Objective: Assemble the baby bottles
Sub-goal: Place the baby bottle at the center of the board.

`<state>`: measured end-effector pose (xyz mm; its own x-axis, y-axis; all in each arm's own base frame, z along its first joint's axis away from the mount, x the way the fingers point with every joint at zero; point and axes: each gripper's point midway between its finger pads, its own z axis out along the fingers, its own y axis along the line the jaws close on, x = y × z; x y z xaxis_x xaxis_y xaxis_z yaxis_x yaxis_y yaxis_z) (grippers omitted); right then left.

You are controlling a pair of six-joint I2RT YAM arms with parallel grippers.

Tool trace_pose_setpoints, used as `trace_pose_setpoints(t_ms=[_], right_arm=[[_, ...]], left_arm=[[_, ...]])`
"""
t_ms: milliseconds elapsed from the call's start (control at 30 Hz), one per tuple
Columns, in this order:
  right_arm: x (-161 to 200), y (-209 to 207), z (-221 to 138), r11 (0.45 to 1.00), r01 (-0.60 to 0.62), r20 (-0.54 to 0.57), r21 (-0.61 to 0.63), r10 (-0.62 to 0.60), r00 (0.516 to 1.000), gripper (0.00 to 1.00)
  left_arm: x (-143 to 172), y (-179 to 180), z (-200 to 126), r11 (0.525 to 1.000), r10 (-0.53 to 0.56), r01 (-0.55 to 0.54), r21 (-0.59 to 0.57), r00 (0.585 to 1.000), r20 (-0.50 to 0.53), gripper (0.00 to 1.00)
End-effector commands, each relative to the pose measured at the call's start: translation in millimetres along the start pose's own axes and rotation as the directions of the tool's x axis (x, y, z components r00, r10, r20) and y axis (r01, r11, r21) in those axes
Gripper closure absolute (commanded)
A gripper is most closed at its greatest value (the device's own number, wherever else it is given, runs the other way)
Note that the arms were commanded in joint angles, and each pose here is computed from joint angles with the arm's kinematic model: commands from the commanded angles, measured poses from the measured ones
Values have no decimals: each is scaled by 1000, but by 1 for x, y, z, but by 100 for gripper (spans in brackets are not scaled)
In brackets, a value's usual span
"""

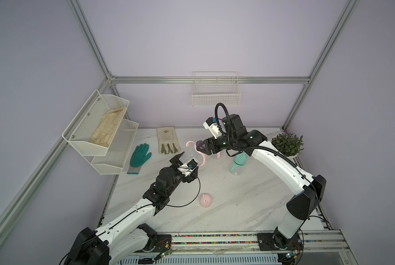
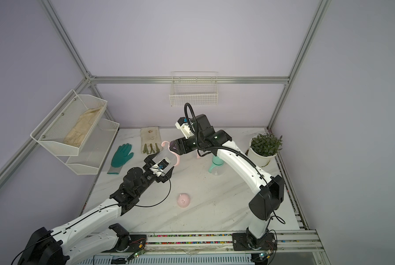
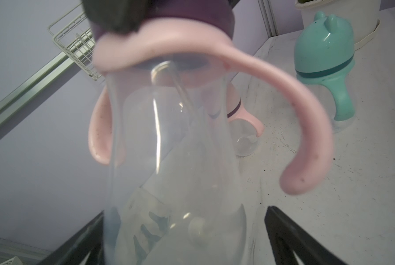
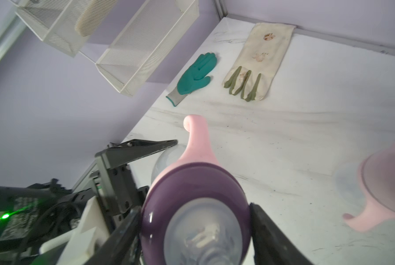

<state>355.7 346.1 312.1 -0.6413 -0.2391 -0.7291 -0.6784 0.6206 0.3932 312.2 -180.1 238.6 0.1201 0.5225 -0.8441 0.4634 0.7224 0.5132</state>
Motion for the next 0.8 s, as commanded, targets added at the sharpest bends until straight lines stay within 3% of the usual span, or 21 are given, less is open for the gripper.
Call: trace_pose_setpoints(t_ms=[0, 267, 433, 600, 767], right_arm=[[-3, -38, 9, 976, 89, -10, 197, -89, 996, 100], [22, -45, 50, 931, 230, -61, 285, -221, 973, 100], [37, -45, 67, 910, 278, -73, 307, -269, 960, 100], [56, -62, 88, 861, 333, -162, 386, -292, 943, 100], [66, -74, 99, 836, 357, -214, 418, -291, 932, 100]], left_arm=[[-29, 15, -18, 987, -160, 160, -4, 985, 68, 0], [-50, 71, -36, 922, -334, 349, -168, 936, 111, 0], [-47, 98, -35, 868, -442, 454, -203, 891, 102, 0], [-37, 119, -37, 812, -523, 539, -225, 842, 128, 0], [-33, 125, -43, 799, -536, 554, -234, 833, 140, 0]])
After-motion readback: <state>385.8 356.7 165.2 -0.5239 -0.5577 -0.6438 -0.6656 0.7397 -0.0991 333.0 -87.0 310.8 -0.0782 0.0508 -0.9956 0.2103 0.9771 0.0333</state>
